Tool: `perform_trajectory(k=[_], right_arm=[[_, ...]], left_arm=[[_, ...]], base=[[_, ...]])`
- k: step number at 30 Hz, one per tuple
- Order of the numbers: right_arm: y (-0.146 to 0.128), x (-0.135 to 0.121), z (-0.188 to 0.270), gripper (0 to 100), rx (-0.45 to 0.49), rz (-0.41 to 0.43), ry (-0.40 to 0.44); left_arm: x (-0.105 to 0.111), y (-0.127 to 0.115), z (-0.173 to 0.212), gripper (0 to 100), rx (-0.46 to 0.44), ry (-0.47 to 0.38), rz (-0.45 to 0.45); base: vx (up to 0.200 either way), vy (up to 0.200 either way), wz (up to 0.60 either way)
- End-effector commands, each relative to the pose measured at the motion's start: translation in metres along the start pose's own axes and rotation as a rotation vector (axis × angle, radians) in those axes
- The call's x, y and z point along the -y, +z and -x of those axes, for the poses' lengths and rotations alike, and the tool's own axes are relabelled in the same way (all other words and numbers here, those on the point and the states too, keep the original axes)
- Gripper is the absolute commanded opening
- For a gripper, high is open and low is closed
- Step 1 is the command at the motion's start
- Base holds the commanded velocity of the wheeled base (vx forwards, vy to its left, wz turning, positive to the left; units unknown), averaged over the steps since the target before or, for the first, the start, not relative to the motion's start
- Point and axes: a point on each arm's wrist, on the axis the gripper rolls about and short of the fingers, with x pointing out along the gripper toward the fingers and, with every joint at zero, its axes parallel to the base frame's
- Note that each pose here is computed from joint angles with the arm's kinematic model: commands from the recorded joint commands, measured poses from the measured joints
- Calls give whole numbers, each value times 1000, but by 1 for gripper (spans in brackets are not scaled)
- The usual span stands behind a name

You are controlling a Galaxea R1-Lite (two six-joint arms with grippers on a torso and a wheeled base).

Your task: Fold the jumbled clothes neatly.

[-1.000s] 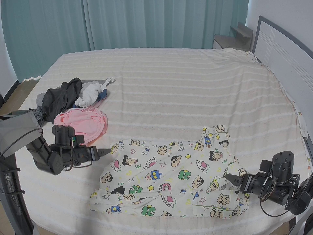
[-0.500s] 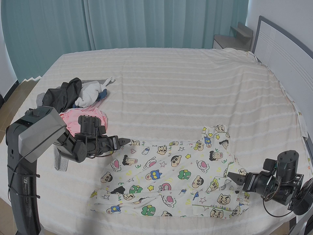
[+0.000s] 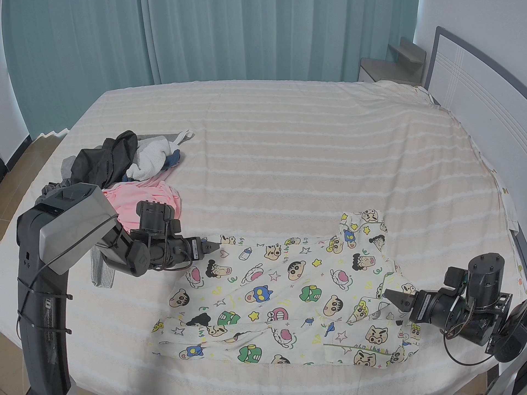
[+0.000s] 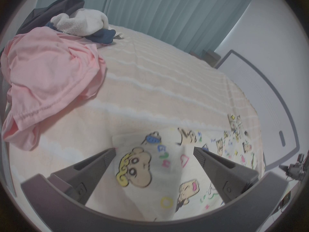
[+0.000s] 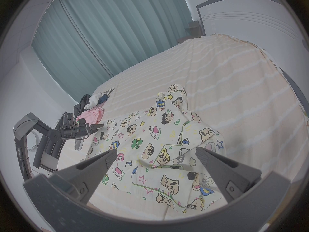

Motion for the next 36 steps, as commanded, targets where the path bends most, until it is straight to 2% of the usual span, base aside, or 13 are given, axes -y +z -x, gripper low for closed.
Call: perform_trajectory(k=[1, 3, 9, 20, 25, 26, 32, 36], right_arm=[[-2, 1, 1, 100, -7, 3, -5], [-3, 2, 2, 100, -10, 1, -7], [-2, 3, 2, 100, -9, -1, -12], [0, 3, 0, 100, -2, -3, -13], [1, 4, -2, 100, -1, -6, -19], [1, 5, -3, 100, 0, -6, -21], [12, 15, -12, 100, -1, 4, -23], [38, 35, -47, 100, -1, 15, -55]], left_arm=[[-2, 0, 12, 100, -24, 15, -22], [-3, -2, 13, 100, -33, 18, -51], [-2, 0, 11, 100, -23, 16, -55], [-1, -10, -3, 100, -50, 10, -56], [0, -5, -10, 100, -8, 23, -50], [1, -4, -11, 0, 11, 26, -45], [4, 6, -11, 0, 109, 35, -46], [7, 12, -10, 0, 190, 80, -59]], base=[[0, 0, 0], [0, 0, 0], [0, 0, 0], [0, 0, 0], [0, 0, 0], [0, 0, 0], [0, 0, 0], [0, 0, 0]])
